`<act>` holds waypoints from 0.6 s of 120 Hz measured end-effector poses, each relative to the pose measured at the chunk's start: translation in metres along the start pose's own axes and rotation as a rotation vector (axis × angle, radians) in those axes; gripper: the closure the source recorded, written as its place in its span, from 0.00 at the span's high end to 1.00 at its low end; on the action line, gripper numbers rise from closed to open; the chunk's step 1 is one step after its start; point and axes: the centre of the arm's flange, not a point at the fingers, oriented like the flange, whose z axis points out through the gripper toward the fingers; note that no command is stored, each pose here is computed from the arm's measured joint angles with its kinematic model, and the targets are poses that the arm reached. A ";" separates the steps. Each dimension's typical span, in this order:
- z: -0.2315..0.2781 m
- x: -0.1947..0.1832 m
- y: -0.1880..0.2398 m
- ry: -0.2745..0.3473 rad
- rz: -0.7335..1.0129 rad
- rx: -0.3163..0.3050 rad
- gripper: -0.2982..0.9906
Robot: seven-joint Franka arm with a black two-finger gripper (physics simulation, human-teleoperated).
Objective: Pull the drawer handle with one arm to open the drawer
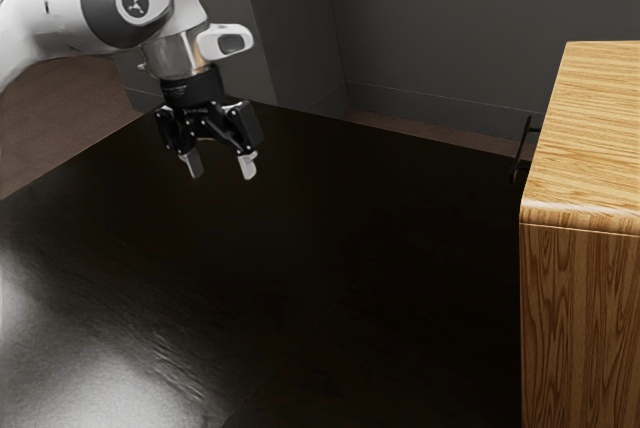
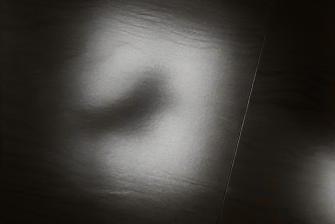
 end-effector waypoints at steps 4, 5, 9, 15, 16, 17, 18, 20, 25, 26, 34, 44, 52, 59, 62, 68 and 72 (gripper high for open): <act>0.000 0.001 -0.001 0.002 0.008 -0.001 0.77; 0.000 0.001 -0.001 0.002 0.010 -0.002 0.77; 0.000 0.001 0.000 0.004 0.019 -0.004 0.77; 0.002 0.002 -0.002 0.003 0.028 -0.007 0.77; 0.002 0.003 -0.002 0.002 0.030 -0.007 0.77; 0.002 0.003 -0.002 0.003 0.032 -0.008 0.77; 0.002 0.003 -0.002 0.002 0.034 -0.009 0.77; 0.003 0.003 -0.002 0.002 0.037 -0.011 0.77; -0.006 0.000 -0.001 0.018 0.046 -0.014 0.77; -0.012 -0.003 -0.001 0.028 0.049 -0.014 0.77; -0.073 -0.038 0.000 0.139 0.083 -0.016 0.77; -0.106 -0.060 0.008 0.217 0.144 -0.016 0.77; -0.117 -0.065 0.015 0.259 0.189 -0.014 0.77; -0.117 -0.061 0.015 0.274 0.212 -0.011 0.77; -0.113 -0.057 0.013 0.274 0.217 -0.008 0.77; -0.105 -0.046 0.006 0.276 0.221 -0.003 0.77; -0.102 -0.041 0.002 0.281 0.224 0.002 0.77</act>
